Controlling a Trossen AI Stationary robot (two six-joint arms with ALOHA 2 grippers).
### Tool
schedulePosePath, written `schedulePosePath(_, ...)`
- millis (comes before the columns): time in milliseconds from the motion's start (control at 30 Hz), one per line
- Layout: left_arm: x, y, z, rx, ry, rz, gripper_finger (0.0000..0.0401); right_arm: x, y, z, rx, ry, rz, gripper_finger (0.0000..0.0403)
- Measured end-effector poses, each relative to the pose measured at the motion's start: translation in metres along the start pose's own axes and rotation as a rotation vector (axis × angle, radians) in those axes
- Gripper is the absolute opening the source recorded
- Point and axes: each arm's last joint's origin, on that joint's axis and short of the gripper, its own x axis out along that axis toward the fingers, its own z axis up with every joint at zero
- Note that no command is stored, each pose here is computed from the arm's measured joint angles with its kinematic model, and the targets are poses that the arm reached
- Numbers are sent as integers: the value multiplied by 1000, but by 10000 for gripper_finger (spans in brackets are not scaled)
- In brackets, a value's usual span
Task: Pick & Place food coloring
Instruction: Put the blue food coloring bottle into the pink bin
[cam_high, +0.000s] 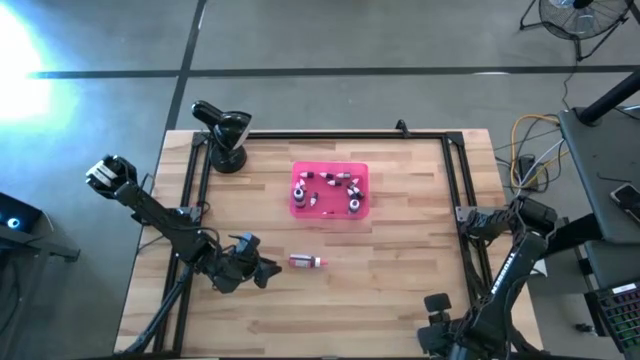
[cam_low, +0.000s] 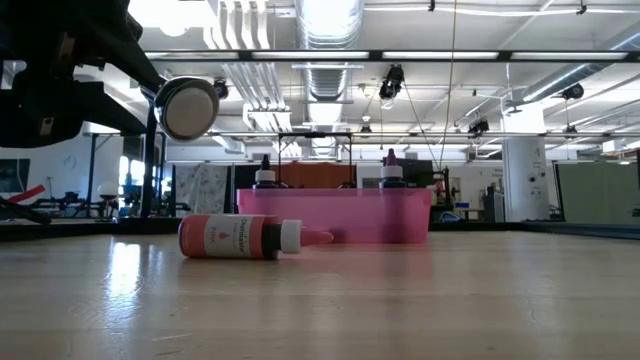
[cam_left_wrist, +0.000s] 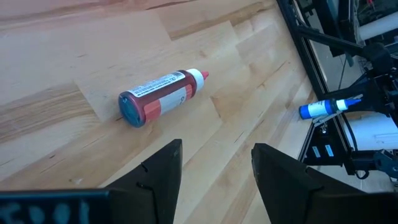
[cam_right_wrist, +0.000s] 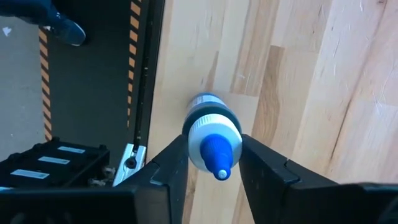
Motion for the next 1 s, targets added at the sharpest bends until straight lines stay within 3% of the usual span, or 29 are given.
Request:
schedulePosePath(233,0,0,0,-4,0,0,170,0,-6,6,18,-22,-24,108)
schedulePosePath(533,0,0,0,-51,0,0,170,-27,-48,24,95,-165,-251,108)
schedulePosePath(767,0,0,0,-54,0,-1,170,-56,-129,74,187,-292,-381,108)
schedulePosePath(1000,0,-1,0,-58,1,-6,170,-95,-230,117,321,-298,-401,108)
